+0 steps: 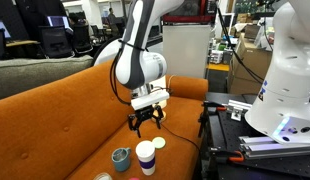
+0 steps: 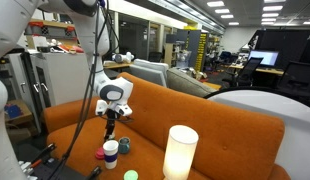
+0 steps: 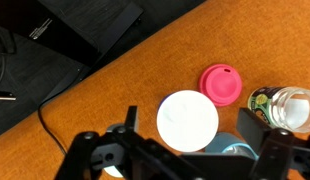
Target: Move the cup backwards
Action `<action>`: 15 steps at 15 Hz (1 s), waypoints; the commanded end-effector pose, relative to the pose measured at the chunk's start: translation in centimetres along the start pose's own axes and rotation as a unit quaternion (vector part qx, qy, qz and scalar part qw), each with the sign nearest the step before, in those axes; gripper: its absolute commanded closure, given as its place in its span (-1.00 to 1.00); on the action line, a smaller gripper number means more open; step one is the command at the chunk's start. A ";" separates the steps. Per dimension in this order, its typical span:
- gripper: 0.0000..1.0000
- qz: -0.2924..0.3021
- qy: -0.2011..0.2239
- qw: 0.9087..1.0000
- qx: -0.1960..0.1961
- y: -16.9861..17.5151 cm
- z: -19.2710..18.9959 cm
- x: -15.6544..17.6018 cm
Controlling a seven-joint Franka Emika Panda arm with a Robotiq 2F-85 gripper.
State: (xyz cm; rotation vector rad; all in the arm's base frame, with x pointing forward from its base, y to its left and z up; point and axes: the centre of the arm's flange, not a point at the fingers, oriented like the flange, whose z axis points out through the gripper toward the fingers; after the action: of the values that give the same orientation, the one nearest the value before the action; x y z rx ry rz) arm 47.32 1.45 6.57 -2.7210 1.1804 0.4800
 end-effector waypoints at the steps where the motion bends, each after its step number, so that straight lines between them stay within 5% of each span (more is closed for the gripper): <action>1: -1.00 0.032 -0.028 0.999 -0.001 -0.8 3.4 2.8; 7: -1.00 0.024 -0.016 1.000 -0.008 -0.6 3.7 2.4; 15: -1.00 0.120 -0.038 0.992 -0.034 -0.2 10.7 6.0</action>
State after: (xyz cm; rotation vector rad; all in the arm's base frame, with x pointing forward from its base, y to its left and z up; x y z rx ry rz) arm 47.52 0.37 -3.32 -2.6418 1.4182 0.6322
